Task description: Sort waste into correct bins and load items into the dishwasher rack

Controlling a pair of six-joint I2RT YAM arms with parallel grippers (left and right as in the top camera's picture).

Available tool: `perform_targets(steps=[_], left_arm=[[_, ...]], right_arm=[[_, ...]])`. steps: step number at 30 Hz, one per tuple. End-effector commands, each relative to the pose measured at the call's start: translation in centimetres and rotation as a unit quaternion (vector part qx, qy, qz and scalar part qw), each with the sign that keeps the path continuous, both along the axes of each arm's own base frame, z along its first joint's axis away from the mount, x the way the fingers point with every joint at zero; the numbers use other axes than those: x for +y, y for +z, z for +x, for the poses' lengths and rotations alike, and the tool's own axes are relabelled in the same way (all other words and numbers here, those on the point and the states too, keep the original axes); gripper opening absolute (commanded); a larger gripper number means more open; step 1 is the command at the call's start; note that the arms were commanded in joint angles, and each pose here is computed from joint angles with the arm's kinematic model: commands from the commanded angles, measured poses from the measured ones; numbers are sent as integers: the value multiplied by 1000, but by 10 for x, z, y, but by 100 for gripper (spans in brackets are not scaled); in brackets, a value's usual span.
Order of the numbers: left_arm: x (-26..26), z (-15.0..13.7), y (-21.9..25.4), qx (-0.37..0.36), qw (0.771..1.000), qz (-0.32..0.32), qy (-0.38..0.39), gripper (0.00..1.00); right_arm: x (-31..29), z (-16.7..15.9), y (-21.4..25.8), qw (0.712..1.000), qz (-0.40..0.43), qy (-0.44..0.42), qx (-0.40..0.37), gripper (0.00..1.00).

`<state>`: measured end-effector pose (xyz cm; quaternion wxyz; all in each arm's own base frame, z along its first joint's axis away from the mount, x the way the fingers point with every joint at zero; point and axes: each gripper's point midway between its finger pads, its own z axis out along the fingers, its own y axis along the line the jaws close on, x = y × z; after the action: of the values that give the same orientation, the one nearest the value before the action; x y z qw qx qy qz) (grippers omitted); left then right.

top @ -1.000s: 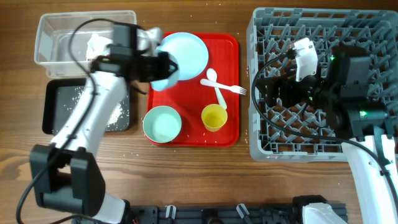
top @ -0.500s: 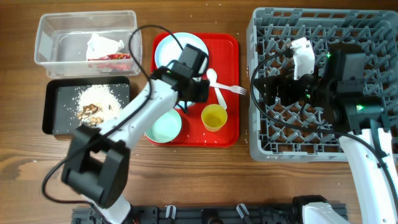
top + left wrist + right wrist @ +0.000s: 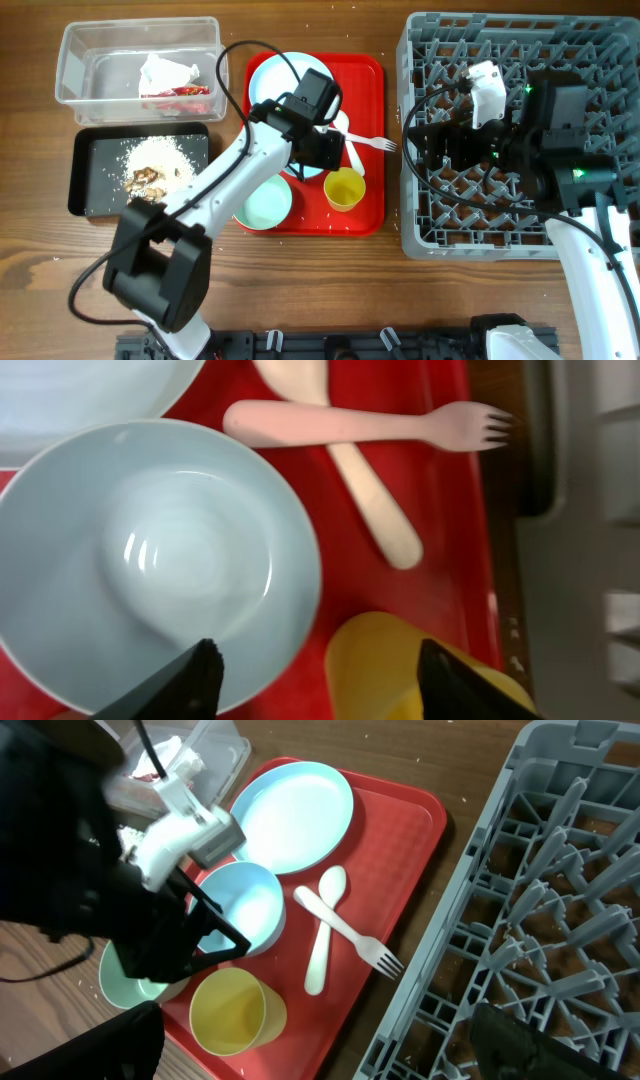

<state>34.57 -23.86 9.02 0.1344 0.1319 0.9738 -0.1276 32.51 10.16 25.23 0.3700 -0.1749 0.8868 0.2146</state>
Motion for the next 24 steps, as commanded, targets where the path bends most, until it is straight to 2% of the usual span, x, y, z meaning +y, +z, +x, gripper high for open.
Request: perform_targets(steps=[1,8,11,15,20,21,24], left_arm=[[-17,-7,34,-20,998,-41,-47,67],[-14,-33,7,30,995,4,-91,68],[-11,-40,-14,61,994,21,-92,63],[-10,-43,-31,81,992,32,-92,47],[-11,-40,-31,77,993,28,-85,8],[-11,-40,-31,79,993,27,-78,4],[-13,-41,-23,97,993,-6,-65,4]], right_arm=[[-1,3,4,1000,-3,-1,-6,99],[-1,3,4,1000,4,-8,-1,99],[-1,4,4,1000,5,-9,-1,99],[-1,4,4,1000,5,-9,-1,99],[-1,4,4,1000,5,-9,-1,99],[-1,4,4,1000,5,-9,-1,99],[3,2,6,1000,15,-1,0,99]])
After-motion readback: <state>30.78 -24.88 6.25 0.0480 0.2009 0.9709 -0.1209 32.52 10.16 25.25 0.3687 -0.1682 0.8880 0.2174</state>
